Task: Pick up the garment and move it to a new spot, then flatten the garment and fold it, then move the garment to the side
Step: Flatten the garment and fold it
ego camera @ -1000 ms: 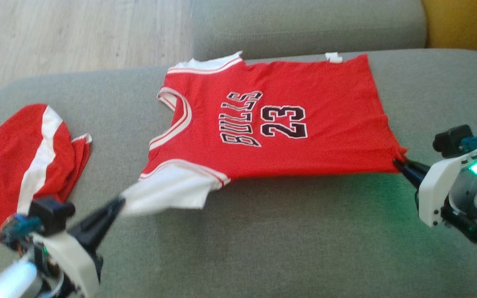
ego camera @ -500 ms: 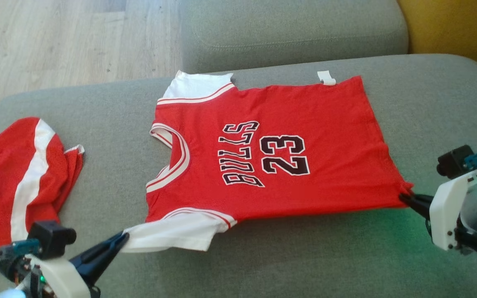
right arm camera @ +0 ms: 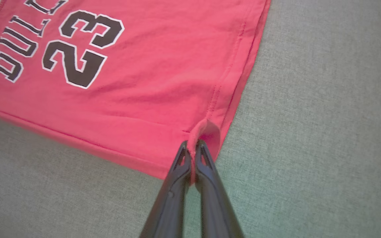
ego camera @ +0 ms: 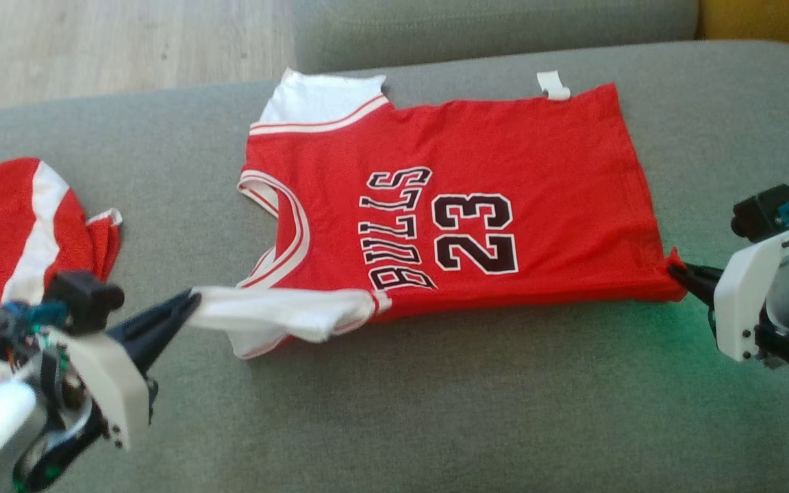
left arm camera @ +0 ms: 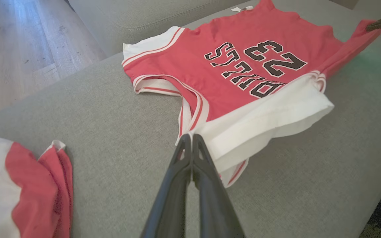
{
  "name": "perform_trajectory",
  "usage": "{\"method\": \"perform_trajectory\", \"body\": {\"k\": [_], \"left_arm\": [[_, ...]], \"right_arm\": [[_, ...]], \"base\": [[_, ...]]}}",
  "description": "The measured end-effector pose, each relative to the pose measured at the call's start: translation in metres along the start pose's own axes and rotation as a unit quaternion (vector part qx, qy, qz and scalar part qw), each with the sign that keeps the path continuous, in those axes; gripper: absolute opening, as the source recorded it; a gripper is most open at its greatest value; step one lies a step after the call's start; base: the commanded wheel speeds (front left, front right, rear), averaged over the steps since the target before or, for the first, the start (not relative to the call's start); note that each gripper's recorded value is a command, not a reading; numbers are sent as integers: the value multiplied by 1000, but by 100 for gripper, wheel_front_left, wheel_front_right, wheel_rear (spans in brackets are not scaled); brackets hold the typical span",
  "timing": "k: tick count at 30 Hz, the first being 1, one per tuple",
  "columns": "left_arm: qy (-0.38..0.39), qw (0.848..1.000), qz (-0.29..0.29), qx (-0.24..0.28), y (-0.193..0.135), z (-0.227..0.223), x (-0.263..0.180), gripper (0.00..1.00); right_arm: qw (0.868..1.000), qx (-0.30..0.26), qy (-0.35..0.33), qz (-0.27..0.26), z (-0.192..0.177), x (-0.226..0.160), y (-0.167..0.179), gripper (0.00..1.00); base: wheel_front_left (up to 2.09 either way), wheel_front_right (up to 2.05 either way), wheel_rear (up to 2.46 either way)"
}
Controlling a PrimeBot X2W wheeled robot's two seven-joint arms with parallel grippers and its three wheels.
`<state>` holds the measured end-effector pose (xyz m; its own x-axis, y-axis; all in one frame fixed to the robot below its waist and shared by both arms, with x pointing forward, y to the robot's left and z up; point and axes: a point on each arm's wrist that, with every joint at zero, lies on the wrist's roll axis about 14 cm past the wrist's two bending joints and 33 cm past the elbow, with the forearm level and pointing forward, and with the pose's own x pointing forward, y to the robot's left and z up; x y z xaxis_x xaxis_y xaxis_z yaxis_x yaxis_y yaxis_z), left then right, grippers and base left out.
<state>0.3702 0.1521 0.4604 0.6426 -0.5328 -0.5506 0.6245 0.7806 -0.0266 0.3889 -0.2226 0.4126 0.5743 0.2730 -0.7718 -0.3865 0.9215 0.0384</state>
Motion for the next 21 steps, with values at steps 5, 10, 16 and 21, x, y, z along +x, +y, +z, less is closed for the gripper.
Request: {"method": "perform_trajectory", "body": {"k": [5,10,16,21], "left_arm": [[19,999,2,30,16,9,21,0],[36,997,6,64,28,16,39,0],[60,993,-9,104,34,18,66,0],[59,990,4,124,55,30,85,0]], "right_arm": [[1000,-4,9,-3,6,16,-3,0],[1000,-3,10,-11,14,28,-10,0],[1000,5,15,-11,19,46,-11,0],[1000,4,20,-15,22,56,-15,0]], "base": [[0,0,0],[0,0,0],[0,0,0],[0,0,0]]}}
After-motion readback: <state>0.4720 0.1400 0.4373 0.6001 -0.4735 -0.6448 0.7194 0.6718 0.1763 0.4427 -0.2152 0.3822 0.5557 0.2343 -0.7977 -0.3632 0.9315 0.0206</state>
